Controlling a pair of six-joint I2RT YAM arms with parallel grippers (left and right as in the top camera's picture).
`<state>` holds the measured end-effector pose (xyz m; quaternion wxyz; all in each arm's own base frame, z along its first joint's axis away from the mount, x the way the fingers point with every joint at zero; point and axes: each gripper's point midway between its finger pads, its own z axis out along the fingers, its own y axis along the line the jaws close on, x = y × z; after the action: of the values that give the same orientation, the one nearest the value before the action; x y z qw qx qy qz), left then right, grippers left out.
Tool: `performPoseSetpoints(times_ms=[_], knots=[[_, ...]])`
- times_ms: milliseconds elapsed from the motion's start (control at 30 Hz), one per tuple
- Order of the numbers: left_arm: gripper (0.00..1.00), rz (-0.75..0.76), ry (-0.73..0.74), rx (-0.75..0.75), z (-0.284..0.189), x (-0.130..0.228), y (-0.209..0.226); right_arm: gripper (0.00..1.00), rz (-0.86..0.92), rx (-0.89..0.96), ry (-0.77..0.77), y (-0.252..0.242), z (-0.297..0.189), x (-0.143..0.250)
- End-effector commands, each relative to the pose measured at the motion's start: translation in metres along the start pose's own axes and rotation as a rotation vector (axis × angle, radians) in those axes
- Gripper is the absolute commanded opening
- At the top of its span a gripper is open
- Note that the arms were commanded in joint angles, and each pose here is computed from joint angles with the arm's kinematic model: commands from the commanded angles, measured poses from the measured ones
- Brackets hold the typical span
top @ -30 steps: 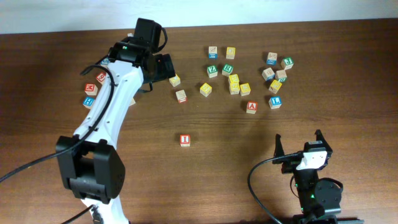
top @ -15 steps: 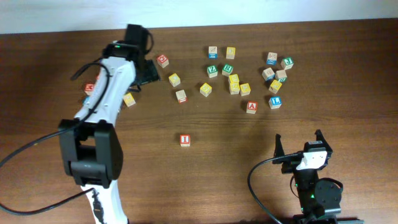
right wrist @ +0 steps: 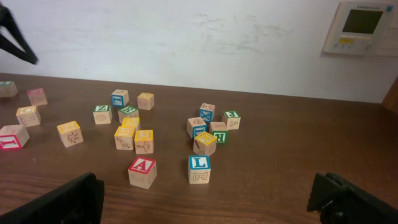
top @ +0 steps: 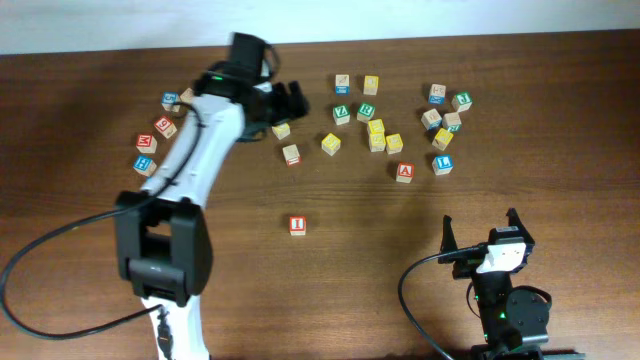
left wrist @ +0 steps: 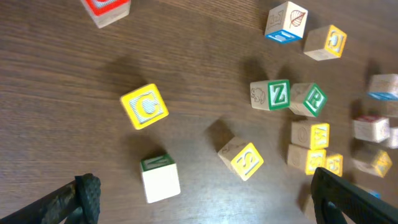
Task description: Spell out ICRA
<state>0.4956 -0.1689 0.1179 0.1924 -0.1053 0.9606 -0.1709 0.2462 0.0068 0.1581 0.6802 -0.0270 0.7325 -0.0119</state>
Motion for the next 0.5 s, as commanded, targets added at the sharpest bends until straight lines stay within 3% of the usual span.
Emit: performPoseSetpoints(times_ms=[0, 67, 167, 467], knots=[[0.99, -0.042, -0.147, -0.177, 0.009, -0.010, 0.004, 0.98, 0.001, 0.020, 0.006, -0.004, 0.000, 0.003], [0.99, -0.024, -0.187, -0.177, 0.015, -0.014, -0.005, 0.98, 0.001, 0.020, 0.006, -0.004, 0.000, 0.003], [0.99, -0.110, -0.268, -0.303, 0.024, -0.022, 0.020, 0.98, 0.001, 0.020, 0.006, -0.004, 0.000, 0.003], [0.99, -0.193, -0.270, -0.353, 0.074, -0.014, 0.040, 0.98, 0.001, 0.020, 0.006, -0.004, 0.000, 0.003]])
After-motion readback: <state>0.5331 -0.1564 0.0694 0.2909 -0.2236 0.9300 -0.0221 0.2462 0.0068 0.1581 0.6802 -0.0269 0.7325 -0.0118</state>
